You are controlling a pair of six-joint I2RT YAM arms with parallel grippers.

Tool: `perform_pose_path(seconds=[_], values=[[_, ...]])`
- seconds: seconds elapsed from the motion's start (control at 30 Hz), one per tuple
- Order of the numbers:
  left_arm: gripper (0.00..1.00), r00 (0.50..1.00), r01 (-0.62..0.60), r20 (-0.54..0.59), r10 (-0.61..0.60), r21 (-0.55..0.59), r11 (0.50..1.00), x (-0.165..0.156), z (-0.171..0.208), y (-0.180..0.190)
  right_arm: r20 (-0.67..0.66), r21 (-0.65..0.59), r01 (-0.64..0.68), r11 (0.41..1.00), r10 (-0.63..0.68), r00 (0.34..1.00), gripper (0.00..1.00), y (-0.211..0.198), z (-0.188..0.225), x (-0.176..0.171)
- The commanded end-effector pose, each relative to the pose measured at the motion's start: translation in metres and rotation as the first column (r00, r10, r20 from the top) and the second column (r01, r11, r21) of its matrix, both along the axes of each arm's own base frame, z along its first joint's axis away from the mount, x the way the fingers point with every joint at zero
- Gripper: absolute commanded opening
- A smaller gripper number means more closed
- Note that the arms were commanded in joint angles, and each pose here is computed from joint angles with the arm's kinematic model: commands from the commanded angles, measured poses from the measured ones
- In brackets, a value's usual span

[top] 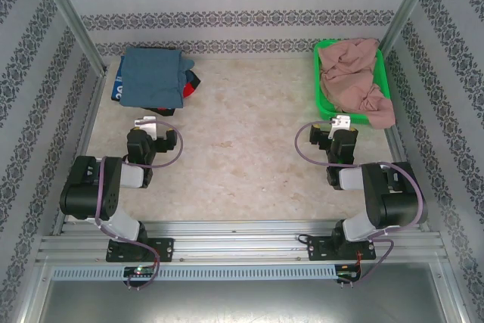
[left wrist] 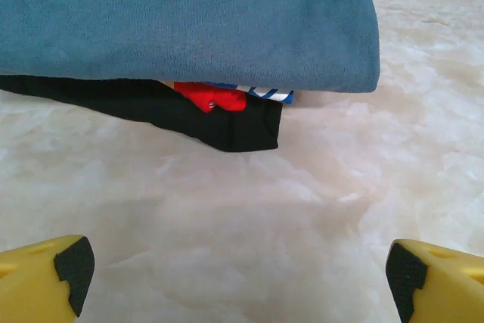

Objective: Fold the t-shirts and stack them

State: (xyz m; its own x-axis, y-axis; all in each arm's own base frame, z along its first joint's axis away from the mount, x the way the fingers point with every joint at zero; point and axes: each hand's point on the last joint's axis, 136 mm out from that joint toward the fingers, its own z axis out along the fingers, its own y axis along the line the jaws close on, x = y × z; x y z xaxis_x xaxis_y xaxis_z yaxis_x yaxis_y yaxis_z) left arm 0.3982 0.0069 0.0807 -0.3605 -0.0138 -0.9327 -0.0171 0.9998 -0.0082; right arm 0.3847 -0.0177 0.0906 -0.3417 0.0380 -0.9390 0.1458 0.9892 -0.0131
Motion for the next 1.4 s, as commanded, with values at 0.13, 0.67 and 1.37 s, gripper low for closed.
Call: perform_pose_path(seconds=[0.13,0.67,1.37], values=[[1.0,1.0,0.016,0.008,-0.016,0.005,1.0,0.003,0.006,-0.002,0.06,0.004,0.01,1.0,-0.01,0.998,0.98,0.0,0.017,0.008],[1.0,1.0,0.016,0.007,-0.016,0.004,1.0,0.003,0.005,-0.002,0.057,0.005,0.011,1.0,-0.011,0.998,0.98,0.0,0.016,0.009],[1.0,0.971,-0.041,-0.236,-0.038,-0.319,0.947,0.022,0.216,-0.062,-0.21,0.262,0.033,0.964,0.024,0.977,0.98,0.033,0.216,-0.011]])
